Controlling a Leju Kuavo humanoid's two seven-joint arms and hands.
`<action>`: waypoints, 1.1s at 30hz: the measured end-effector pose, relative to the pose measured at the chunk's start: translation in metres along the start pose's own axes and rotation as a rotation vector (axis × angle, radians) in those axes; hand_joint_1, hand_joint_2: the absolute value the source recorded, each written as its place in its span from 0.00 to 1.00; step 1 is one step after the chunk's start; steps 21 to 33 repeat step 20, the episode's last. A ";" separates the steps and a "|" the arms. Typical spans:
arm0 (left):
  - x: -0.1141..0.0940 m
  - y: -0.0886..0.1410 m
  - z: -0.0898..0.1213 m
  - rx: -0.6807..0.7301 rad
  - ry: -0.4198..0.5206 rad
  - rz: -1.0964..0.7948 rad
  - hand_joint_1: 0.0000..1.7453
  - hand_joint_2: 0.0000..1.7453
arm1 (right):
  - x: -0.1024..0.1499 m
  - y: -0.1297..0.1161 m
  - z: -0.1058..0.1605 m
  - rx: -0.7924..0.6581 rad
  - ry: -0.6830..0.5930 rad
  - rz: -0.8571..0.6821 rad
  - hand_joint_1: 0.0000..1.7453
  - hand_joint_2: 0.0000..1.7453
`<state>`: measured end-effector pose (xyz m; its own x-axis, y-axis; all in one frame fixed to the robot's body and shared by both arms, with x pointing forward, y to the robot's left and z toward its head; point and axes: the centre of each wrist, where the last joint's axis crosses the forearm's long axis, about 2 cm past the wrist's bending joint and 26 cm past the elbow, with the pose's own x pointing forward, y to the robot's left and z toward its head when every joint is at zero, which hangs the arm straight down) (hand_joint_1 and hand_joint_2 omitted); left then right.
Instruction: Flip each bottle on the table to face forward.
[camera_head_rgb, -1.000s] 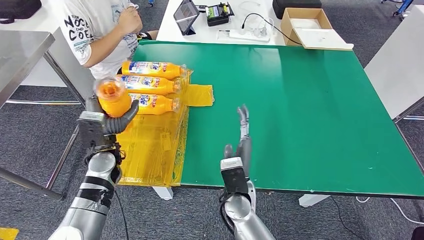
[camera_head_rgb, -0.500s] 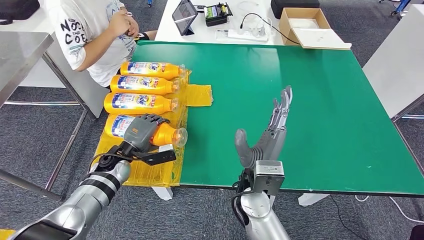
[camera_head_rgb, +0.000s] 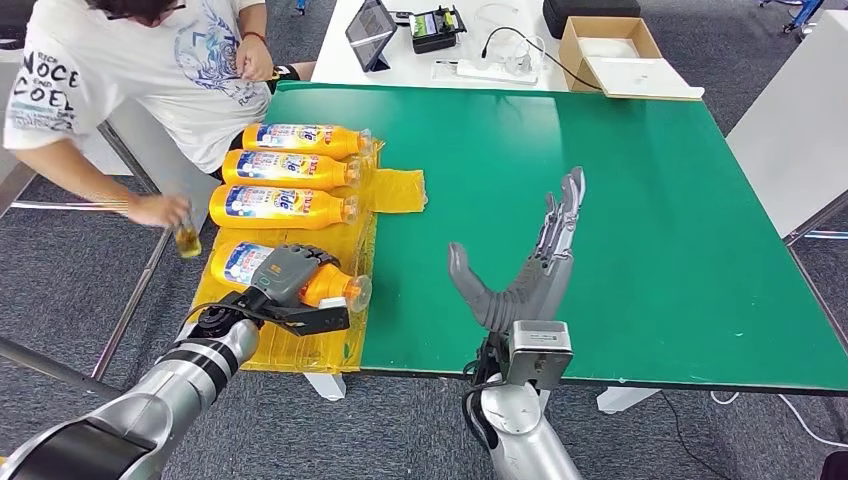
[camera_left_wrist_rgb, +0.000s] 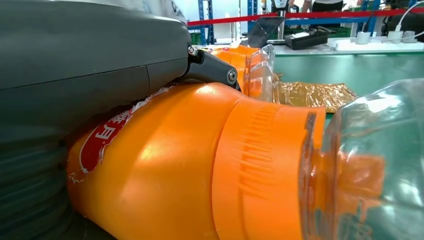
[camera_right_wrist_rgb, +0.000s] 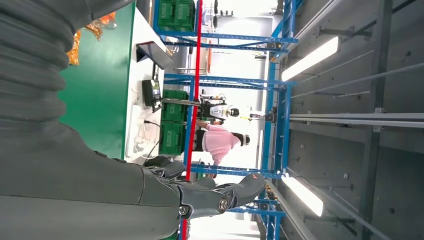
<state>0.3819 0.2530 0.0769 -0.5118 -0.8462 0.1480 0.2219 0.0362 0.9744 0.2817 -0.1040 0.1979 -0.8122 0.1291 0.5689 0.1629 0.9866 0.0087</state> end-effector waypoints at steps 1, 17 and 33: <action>0.000 0.000 0.000 -0.003 0.000 0.000 1.00 1.00 | 0.000 0.000 0.000 0.001 0.000 -0.001 0.00 1.00; -0.006 -0.003 0.000 -0.157 0.035 0.148 0.00 0.00 | -0.009 0.008 0.008 0.115 0.036 -0.049 0.00 1.00; -0.007 -0.003 0.000 -0.186 0.037 0.189 0.00 0.00 | -0.011 0.009 0.010 0.134 0.047 -0.056 0.00 1.00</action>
